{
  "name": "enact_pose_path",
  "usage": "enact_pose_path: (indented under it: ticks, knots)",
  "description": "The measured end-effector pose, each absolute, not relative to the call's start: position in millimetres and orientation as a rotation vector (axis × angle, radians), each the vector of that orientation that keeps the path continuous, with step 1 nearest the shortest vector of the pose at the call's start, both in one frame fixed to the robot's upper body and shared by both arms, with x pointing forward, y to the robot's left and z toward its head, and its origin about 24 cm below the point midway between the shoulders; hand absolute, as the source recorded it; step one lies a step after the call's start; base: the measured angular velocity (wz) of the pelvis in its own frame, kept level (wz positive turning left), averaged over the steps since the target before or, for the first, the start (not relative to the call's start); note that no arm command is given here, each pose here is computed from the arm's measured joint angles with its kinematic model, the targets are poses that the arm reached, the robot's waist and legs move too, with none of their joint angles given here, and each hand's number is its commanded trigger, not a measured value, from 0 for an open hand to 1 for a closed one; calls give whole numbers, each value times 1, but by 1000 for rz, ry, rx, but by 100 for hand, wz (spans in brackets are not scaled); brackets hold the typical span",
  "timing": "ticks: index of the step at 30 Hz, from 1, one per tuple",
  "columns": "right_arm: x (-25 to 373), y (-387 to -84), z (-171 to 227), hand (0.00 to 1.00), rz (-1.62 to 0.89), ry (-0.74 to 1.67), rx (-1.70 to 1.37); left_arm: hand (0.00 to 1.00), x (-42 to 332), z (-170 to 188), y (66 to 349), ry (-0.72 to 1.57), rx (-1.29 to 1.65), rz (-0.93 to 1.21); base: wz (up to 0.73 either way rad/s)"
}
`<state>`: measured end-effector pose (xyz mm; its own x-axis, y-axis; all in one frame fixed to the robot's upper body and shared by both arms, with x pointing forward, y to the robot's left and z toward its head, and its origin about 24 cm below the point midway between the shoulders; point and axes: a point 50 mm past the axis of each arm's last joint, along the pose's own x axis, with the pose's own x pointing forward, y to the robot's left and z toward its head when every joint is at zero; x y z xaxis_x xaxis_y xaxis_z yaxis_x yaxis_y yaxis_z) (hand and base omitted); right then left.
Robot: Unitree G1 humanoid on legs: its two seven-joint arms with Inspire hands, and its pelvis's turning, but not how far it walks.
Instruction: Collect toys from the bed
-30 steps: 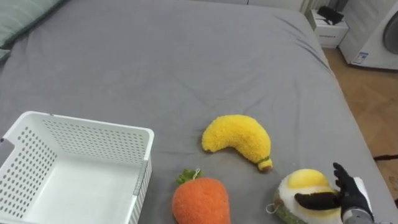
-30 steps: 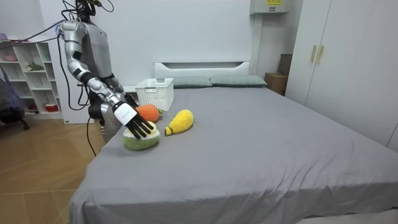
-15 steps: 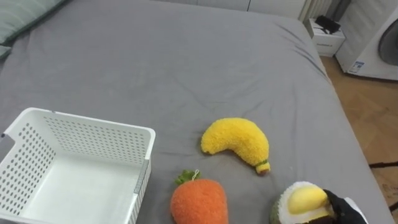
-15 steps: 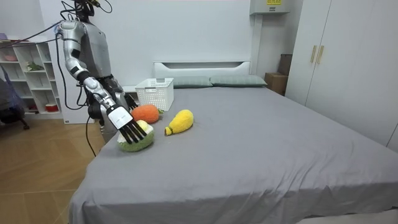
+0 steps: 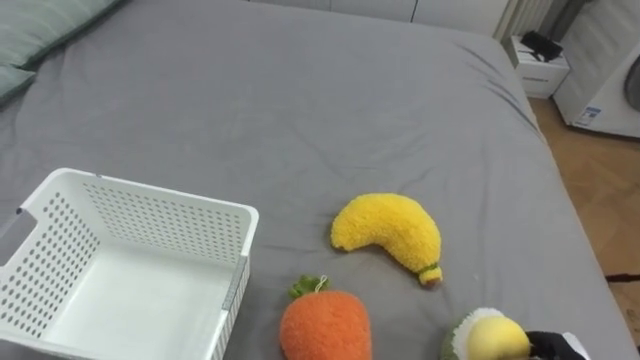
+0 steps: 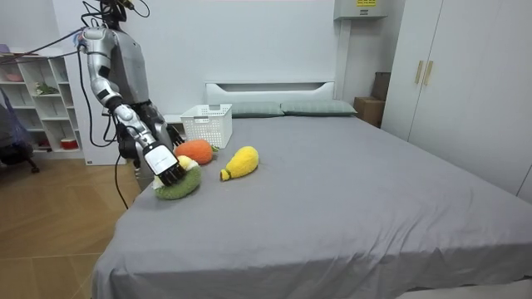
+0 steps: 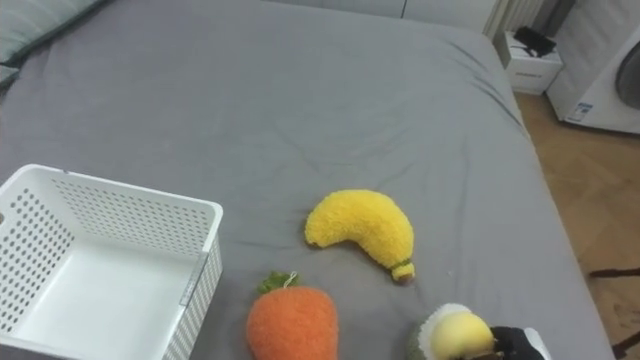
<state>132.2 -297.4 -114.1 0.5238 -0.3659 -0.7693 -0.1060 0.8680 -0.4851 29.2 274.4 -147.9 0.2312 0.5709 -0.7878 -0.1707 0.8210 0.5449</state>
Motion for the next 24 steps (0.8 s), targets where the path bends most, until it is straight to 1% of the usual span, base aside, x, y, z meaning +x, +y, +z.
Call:
enact_pose_path:
  ticks: [8,19,22,24]
  knots:
    - [130,-283,-121,100,-94,1038,-500,0,30,-148,274,1242,378,525,0]
    - [131,-282,-121,100,-86,1035,-506,0,31,-148,274,1238,375,526,0]
    - [138,-281,-116,100,-83,1006,-524,0,32,-148,273,1238,372,524,-2]
    - [156,-279,-102,100,-91,916,-548,0,32,-149,271,1239,368,521,-8]
